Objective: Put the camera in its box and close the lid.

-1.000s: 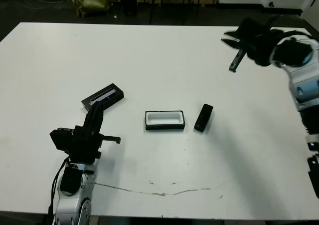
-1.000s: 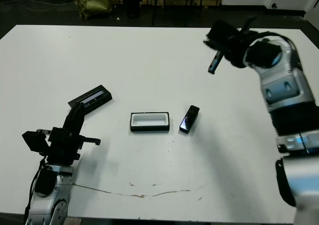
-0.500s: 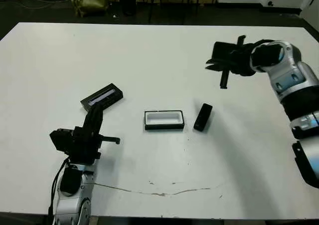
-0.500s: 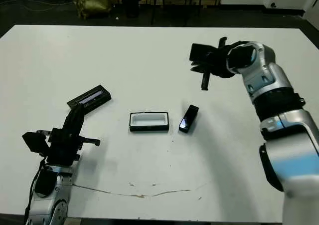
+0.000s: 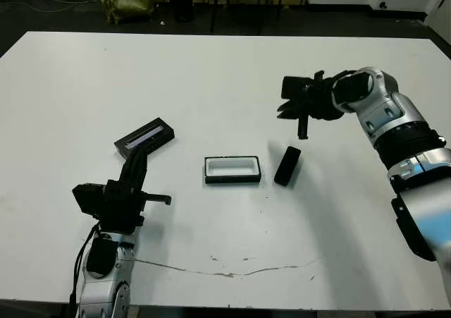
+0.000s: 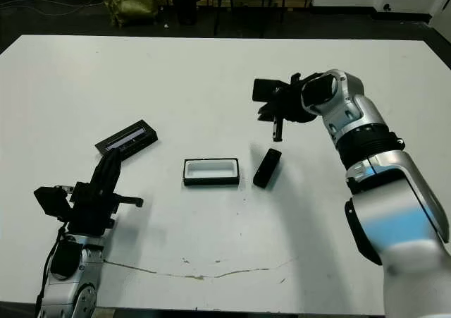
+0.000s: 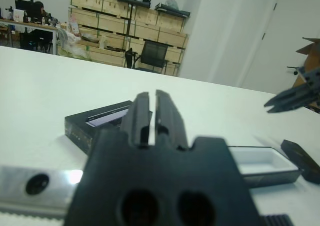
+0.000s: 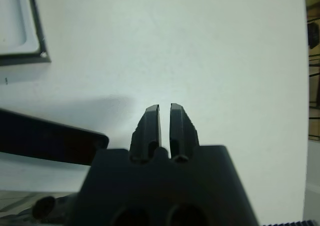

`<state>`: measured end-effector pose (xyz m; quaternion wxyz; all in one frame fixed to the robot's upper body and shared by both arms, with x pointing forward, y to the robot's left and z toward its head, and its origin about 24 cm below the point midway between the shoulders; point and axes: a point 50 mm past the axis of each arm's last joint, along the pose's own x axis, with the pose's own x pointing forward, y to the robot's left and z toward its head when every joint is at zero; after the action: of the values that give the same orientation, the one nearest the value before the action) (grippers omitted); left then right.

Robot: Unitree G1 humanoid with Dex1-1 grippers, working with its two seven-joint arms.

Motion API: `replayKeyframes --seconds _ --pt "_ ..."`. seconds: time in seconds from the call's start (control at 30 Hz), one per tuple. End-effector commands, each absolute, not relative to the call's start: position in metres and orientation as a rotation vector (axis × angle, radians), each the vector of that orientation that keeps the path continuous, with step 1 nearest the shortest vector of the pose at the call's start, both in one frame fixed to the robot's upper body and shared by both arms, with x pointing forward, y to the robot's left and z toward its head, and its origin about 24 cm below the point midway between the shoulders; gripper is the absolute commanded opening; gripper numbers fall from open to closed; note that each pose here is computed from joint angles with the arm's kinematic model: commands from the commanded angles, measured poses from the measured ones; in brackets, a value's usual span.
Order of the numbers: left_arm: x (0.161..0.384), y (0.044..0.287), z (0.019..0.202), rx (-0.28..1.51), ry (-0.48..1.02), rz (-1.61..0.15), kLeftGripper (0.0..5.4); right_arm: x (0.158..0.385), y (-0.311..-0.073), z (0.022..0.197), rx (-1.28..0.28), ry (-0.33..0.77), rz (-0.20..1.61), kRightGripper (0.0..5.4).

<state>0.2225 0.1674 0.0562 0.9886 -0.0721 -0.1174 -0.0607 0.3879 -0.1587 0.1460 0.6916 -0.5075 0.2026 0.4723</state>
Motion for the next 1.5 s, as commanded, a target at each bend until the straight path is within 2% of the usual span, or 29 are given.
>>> replayKeyframes --seconds 0.03,0.9,1.23,1.5 --pt "0.219 0.17 0.05 -0.127 -0.2 -0.112 0.02 0.383 -0.159 0.129 -1.092 0.517 1.083 0.0" --pt "0.218 0.168 0.051 -0.126 -0.179 -0.101 0.02 0.37 -0.171 0.1 -1.072 0.663 1.155 0.0" --pt "0.219 0.168 0.049 -0.137 -0.182 -0.107 0.02 0.368 -0.177 0.103 -1.146 0.62 1.159 0.0" --pt "0.218 0.169 0.05 -0.132 -0.182 -0.105 0.02 0.365 -0.186 0.108 -1.096 0.61 1.16 0.0"
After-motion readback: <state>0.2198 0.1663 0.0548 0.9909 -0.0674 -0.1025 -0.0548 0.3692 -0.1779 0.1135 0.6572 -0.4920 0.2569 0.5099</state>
